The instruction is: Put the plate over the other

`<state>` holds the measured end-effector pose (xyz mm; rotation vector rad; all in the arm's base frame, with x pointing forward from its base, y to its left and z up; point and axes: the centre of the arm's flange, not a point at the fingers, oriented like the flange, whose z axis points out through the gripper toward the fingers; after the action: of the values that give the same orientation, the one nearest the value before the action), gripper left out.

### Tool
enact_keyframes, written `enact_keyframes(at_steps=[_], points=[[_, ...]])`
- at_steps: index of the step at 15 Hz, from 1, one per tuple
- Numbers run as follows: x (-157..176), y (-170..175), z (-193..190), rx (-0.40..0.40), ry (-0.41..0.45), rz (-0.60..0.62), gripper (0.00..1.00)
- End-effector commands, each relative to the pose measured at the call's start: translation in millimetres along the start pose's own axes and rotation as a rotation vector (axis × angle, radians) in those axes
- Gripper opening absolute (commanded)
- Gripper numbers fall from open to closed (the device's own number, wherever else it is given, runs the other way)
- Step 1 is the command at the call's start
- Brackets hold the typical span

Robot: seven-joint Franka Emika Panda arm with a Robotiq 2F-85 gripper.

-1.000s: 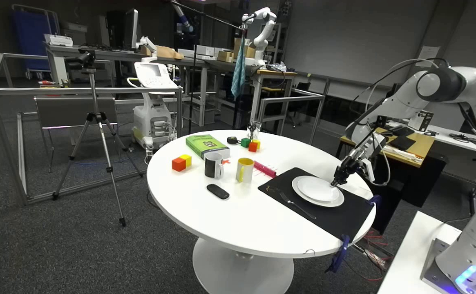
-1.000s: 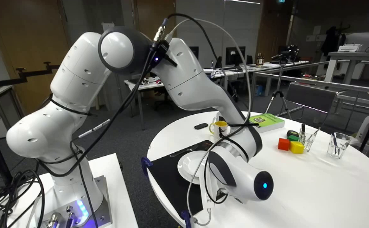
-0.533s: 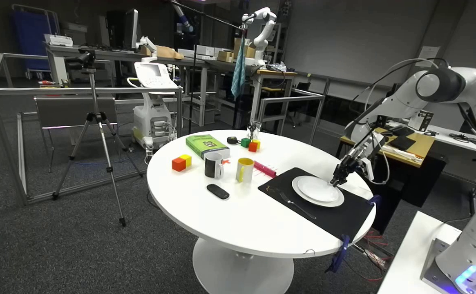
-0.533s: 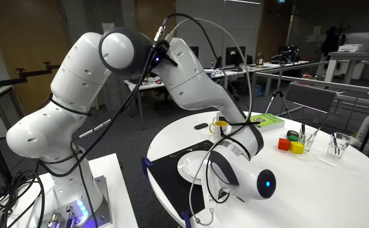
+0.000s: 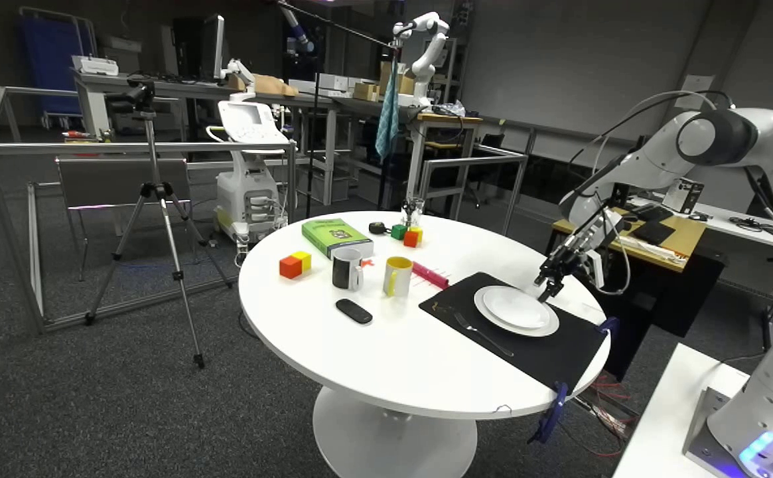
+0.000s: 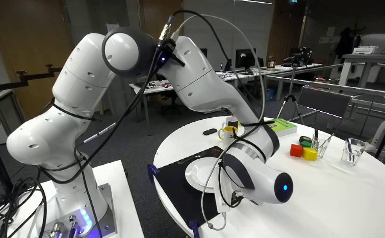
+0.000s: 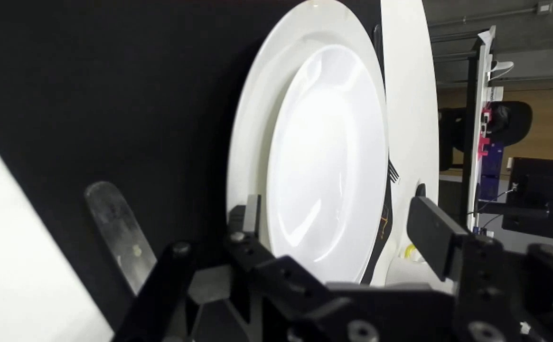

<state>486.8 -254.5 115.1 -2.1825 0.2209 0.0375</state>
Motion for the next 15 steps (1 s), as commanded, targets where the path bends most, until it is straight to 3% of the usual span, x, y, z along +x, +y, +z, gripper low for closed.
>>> enact_keyframes(at_steps=[1, 10, 15], points=[[-5.5, -28.1, -22.9, 0.001, -0.016, -0.038, 1.0], [-26.0, -109.8, -64.0, 0.021, 0.003, -0.218, 1.0], [-47.0, -153.4, -87.5, -0.075, 0.034, -0.339, 1.0]])
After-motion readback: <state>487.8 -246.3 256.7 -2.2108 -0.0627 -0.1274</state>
